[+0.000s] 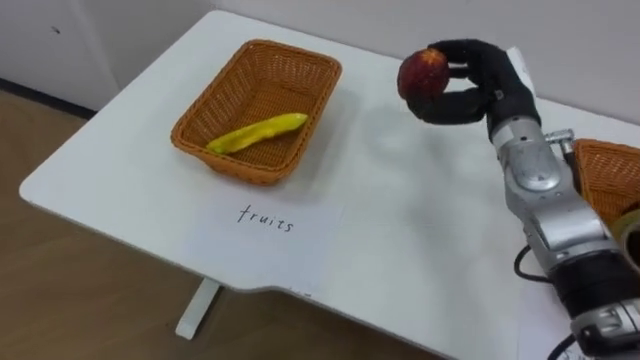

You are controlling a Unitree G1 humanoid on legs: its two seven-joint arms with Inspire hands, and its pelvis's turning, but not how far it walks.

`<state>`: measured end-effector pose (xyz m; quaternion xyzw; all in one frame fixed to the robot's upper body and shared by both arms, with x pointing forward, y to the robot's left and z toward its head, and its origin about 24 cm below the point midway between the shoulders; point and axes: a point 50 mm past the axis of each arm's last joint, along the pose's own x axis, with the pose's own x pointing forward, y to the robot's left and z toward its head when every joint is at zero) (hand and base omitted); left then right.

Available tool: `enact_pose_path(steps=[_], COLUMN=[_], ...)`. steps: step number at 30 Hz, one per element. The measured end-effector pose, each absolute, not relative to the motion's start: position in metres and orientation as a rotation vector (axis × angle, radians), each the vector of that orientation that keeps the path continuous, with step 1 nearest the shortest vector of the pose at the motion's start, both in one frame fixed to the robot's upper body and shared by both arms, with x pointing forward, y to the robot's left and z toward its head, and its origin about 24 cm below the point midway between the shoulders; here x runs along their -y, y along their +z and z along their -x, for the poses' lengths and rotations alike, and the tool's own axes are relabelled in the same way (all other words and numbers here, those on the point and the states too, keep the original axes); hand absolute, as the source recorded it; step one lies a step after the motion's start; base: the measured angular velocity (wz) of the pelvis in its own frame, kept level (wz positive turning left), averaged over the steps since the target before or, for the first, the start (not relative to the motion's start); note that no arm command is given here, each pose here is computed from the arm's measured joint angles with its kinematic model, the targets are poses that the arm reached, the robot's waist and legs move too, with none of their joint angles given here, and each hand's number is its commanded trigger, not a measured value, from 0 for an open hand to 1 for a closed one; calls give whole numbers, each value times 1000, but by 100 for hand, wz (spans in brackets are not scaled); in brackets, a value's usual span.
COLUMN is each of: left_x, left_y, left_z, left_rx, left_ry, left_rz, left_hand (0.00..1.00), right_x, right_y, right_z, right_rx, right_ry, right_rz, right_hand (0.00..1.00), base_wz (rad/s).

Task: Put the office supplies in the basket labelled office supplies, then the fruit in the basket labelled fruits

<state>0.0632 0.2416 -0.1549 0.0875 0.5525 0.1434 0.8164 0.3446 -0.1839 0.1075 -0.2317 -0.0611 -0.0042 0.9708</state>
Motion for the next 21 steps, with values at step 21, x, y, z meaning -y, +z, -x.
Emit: enact_pose_path(steps=[21], left_x=[-247], left_y=[-153], left_z=[-63], left_rx=[-1174], left_ry=[304], left_rz=[-260], left_hand=[0], right_x=[155], right_y=[110], right_z=[-341], right_rx=[158], right_ry=[177], right_rz=[630], right_hand=[100], base_wz=[6])
